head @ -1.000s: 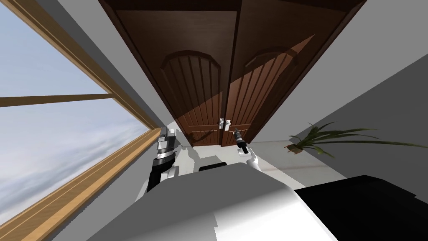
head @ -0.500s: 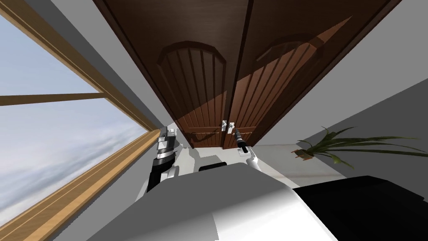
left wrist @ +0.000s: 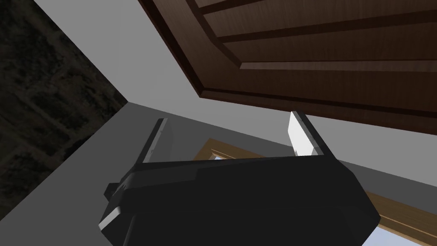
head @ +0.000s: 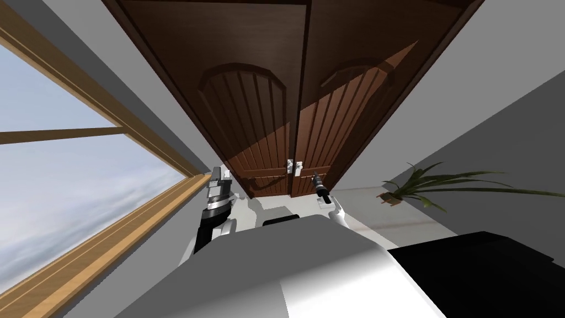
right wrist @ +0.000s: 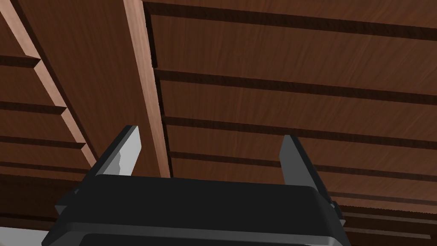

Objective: Pull the door open

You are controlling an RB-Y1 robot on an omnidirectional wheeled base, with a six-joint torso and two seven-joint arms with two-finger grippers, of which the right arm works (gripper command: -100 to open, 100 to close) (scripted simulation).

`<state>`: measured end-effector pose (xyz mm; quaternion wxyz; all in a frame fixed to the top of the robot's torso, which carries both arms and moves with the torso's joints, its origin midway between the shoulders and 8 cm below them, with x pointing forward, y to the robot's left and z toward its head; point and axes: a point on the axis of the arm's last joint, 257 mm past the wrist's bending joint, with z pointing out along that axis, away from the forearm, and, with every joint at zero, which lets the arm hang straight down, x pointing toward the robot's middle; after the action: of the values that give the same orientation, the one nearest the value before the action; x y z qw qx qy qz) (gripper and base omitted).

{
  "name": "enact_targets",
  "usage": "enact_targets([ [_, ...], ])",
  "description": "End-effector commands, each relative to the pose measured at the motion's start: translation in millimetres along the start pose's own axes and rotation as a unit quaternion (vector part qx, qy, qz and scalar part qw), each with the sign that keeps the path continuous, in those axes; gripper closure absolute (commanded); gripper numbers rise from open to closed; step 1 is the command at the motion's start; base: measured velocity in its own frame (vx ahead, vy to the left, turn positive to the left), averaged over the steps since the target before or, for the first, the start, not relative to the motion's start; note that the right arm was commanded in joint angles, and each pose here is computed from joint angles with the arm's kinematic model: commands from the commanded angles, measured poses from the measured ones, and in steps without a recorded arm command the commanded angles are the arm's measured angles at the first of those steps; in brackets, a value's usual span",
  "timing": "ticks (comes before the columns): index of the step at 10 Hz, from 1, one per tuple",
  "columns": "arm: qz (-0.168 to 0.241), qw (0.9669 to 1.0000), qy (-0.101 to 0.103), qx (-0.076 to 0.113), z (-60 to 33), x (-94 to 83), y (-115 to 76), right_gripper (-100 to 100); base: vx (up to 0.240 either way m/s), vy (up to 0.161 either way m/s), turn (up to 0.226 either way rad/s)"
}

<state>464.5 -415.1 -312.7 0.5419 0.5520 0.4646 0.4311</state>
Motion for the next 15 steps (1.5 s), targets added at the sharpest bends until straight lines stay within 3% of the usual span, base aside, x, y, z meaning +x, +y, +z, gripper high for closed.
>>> enact_targets([
  [1,0.000,1.0000,0.000,0.000,1.6,0.3,-0.6,-100,0.154,-0.039,0.019],
  [5,0.009,0.9995,0.023,-0.019,14.9,33.4,15.1,-100,0.197,0.030,0.111],
  [6,0.008,0.9997,0.019,-0.015,10.9,26.3,12.0,-100,0.106,0.029,0.018],
  [7,0.008,0.9997,0.019,-0.015,10.9,26.3,12.0,100,-0.013,-0.003,-0.016],
  [12,0.008,0.9997,0.019,-0.015,10.9,26.3,12.0,100,-0.022,-0.005,0.001],
  [15,0.003,0.9998,0.018,-0.008,4.3,13.2,5.7,100,-0.149,-0.058,0.045],
])
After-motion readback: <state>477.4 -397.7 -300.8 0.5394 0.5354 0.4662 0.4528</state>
